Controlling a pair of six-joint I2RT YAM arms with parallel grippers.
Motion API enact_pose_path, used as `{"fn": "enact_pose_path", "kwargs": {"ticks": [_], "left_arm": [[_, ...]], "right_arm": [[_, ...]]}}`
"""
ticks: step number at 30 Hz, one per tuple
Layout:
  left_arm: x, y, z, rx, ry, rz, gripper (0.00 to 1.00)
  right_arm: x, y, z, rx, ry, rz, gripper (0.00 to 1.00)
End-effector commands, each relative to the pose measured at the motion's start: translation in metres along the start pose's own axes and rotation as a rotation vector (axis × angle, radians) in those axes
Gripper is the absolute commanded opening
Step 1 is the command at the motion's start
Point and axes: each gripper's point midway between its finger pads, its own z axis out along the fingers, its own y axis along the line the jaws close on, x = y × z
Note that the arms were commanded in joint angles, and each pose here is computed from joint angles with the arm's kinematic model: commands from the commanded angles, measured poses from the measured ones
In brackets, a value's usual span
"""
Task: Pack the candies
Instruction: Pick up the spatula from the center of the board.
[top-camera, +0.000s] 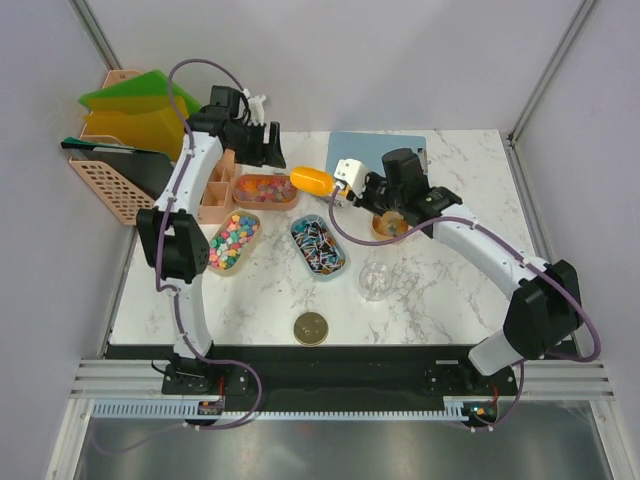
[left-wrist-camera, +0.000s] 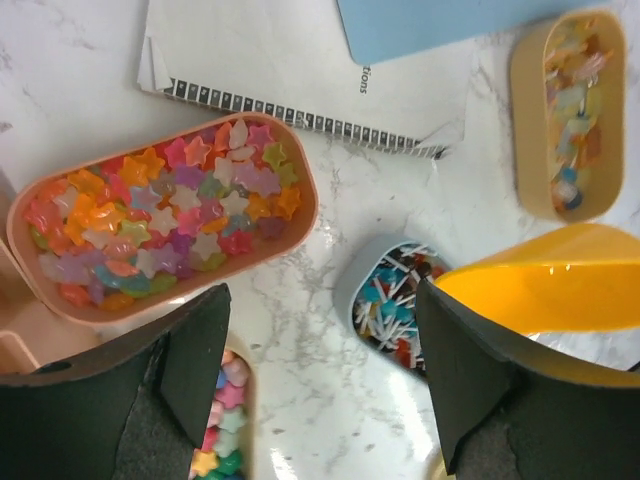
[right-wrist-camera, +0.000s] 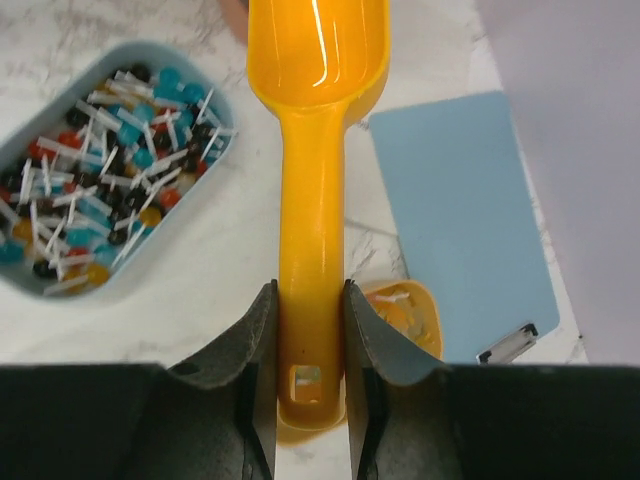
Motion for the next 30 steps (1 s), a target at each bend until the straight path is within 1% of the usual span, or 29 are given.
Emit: {"fn": "enact_pose_path", "kwargs": {"ticks": [1,2,3,4,5,6,7,8,9,10,11,12,13,15,16,19,25,26,28,29,30], "left_arm": [[-0.014,-0.012,-0.015,0.117,-0.13,0.39,0.81],[-0.007,-0.02,-0.02,0.162,-0.175,0.473,0.8],[0.002,-0.034,-0.022,0.259,-0.213,0.623,0.78],[0.037,-0.035,-0.012,0.323,-0.186,0.669,0.76],[0.033,-0.049,-0.029,0.356,-0.276,0.792,0.73],[0.041,-0.059,-0.035,0.417,-0.332,0.93,0.73],[0.067,-0.059,-0.028,0.453,-0.313,0.946,0.73],[0.067,-0.066,-0.039,0.46,-0.367,1.045,0.74],[0.074,-0.074,-0.043,0.499,-0.389,1.083,0.75],[0.088,-0.074,-0.039,0.513,-0.379,1.107,0.78],[0.091,-0.077,-0.04,0.509,-0.389,1.153,0.84],[0.091,-0.085,-0.042,0.489,-0.412,1.247,0.85],[0.097,-0.087,-0.039,0.485,-0.41,1.279,0.86],[0.091,-0.097,-0.038,0.459,-0.448,1.331,0.9],[0.093,-0.099,-0.035,0.463,-0.447,1.334,0.91],[0.097,-0.109,-0.028,0.479,-0.438,1.36,0.9],[0.097,-0.126,-0.018,0.522,-0.428,1.355,0.77],[0.098,-0.127,-0.015,0.534,-0.422,1.337,0.71],[0.094,-0.134,-0.015,0.561,-0.424,1.324,0.68],[0.098,-0.136,-0.01,0.582,-0.404,1.308,0.66],[0.099,-0.138,-0.009,0.595,-0.397,1.301,0.65]], "right_arm": [[0.016,0.027,-0.031,-0.286,0.072,-0.132,0.0],[0.03,0.043,-0.037,-0.388,0.12,-0.109,0.0],[0.032,0.043,-0.04,-0.411,0.127,-0.104,0.0],[0.031,0.034,-0.041,-0.411,0.127,-0.11,0.0],[0.035,0.038,-0.046,-0.441,0.143,-0.098,0.0],[0.03,0.032,-0.049,-0.435,0.132,-0.105,0.0],[0.032,0.03,-0.05,-0.45,0.139,-0.13,0.0],[0.035,0.036,-0.055,-0.488,0.154,-0.121,0.0],[0.03,0.033,-0.058,-0.496,0.15,-0.134,0.0],[0.035,0.035,-0.056,-0.525,0.162,-0.133,0.0],[0.037,0.04,-0.059,-0.555,0.177,-0.115,0.0],[0.032,0.039,-0.058,-0.564,0.162,-0.106,0.0],[0.033,0.041,-0.055,-0.579,0.166,-0.095,0.0],[0.031,0.042,-0.054,-0.586,0.155,-0.084,0.0],[0.029,0.042,-0.052,-0.591,0.145,-0.08,0.0],[0.023,0.037,-0.048,-0.577,0.131,-0.065,0.0],[0.015,0.032,-0.047,-0.556,0.103,-0.092,0.0],[0.014,0.031,-0.047,-0.553,0.1,-0.094,0.0],[0.012,0.031,-0.048,-0.553,0.093,-0.101,0.0],[0.012,0.031,-0.048,-0.555,0.091,-0.1,0.0],[0.01,0.032,-0.049,-0.557,0.087,-0.108,0.0]]}}
